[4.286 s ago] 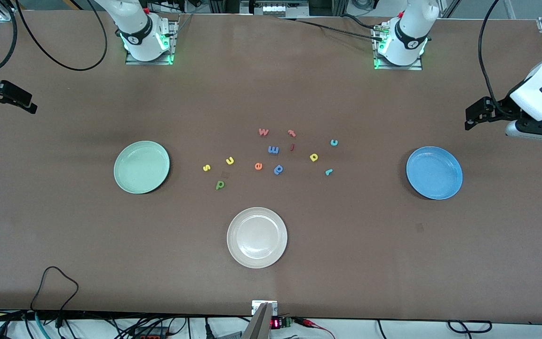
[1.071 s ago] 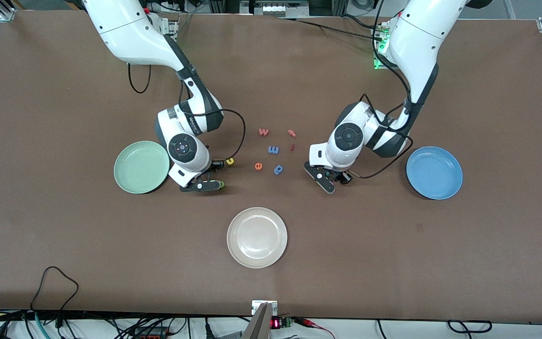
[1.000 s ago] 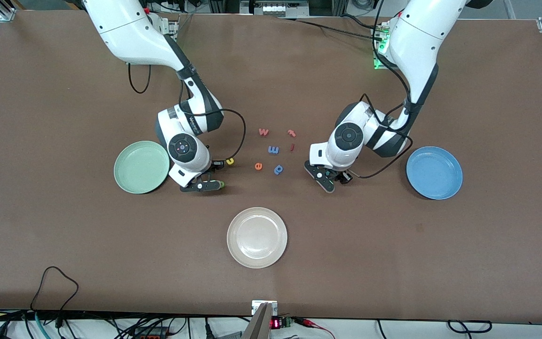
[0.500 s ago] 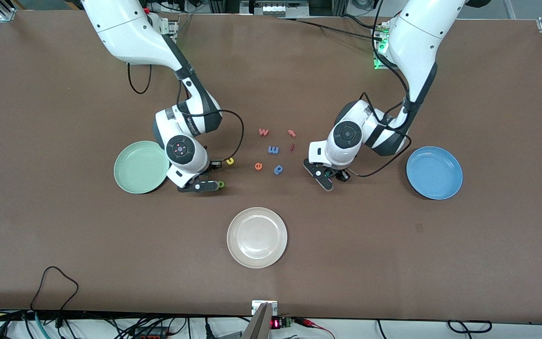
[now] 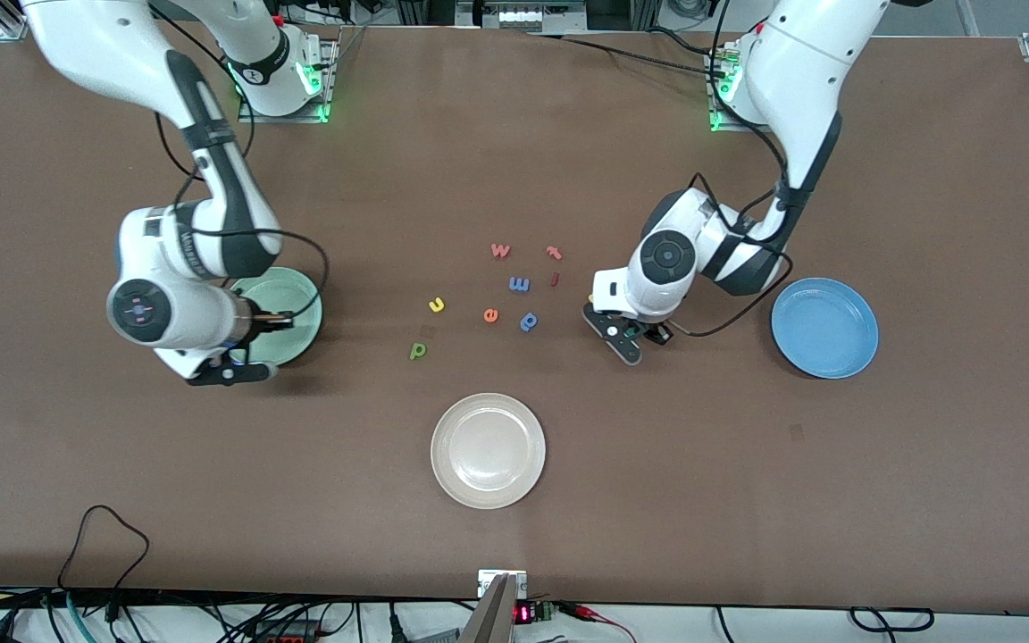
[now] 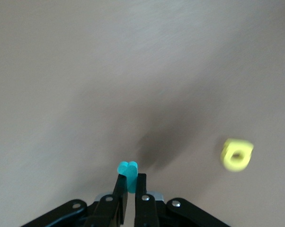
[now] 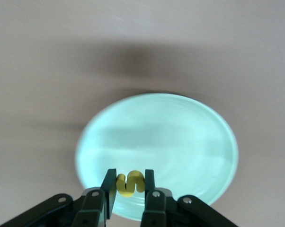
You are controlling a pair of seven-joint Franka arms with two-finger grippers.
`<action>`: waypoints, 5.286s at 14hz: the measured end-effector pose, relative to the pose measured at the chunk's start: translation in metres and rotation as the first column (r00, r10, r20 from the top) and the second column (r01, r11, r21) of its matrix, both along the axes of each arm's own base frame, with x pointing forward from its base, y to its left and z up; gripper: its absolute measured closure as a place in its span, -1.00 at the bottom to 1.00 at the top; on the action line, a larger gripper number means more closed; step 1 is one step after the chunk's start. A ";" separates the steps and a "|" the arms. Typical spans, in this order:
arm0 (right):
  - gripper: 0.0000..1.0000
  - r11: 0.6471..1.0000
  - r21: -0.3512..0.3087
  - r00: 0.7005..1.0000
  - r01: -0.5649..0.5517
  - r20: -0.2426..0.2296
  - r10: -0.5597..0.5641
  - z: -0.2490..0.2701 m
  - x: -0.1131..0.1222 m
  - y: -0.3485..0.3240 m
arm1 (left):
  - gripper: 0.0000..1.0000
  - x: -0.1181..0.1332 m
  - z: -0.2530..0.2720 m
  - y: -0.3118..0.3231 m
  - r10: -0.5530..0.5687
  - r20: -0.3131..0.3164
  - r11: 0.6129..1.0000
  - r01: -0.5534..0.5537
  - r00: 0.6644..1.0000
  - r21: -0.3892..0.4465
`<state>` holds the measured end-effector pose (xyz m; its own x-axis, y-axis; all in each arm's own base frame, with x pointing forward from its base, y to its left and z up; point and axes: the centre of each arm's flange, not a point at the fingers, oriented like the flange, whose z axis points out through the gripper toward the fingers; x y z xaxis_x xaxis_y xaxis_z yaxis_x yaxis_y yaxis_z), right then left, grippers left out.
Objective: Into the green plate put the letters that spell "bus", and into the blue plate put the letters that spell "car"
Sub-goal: 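Drop the s on the green plate while the left gripper drops letter on blue plate, then grasp the green d with the right gripper while the left gripper reaches letters, then carry the d to the green plate while the left gripper moves to blue plate, then reach the right gripper to the yellow n while the left gripper grasps yellow a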
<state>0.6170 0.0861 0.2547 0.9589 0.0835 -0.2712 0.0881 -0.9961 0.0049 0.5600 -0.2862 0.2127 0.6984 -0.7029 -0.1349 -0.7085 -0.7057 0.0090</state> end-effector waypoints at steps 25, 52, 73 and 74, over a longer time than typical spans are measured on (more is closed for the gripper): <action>-0.19 0.995 0.005 0.980 -0.096 0.178 0.093 -0.057 -0.016 0.236 | -1.00 -0.059 0.034 0.004 0.640 -0.042 0.767 -0.635 0.767 0.095; 0.46 0.997 0.012 0.974 -0.076 0.217 0.072 -0.076 -0.009 0.260 | 0.45 -0.070 0.026 0.038 0.460 0.071 0.859 -0.464 0.885 0.215; 0.46 0.995 -0.084 0.992 -0.060 0.103 0.069 -0.037 -0.049 0.034 | -1.00 -0.007 0.066 -0.019 0.569 -0.043 0.821 -0.570 0.821 -0.016; 0.46 0.995 -0.083 0.992 -0.062 0.101 0.070 -0.042 -0.053 0.033 | -1.00 -0.013 0.053 -0.039 0.603 -0.042 0.797 -0.604 0.797 -0.009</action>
<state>0.5636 0.1194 0.2129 0.9753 0.1294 -0.1789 0.1483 -0.9842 0.0967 0.5467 -0.3253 0.2659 0.9770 -0.1436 -0.1577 -0.1382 -0.9894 0.0448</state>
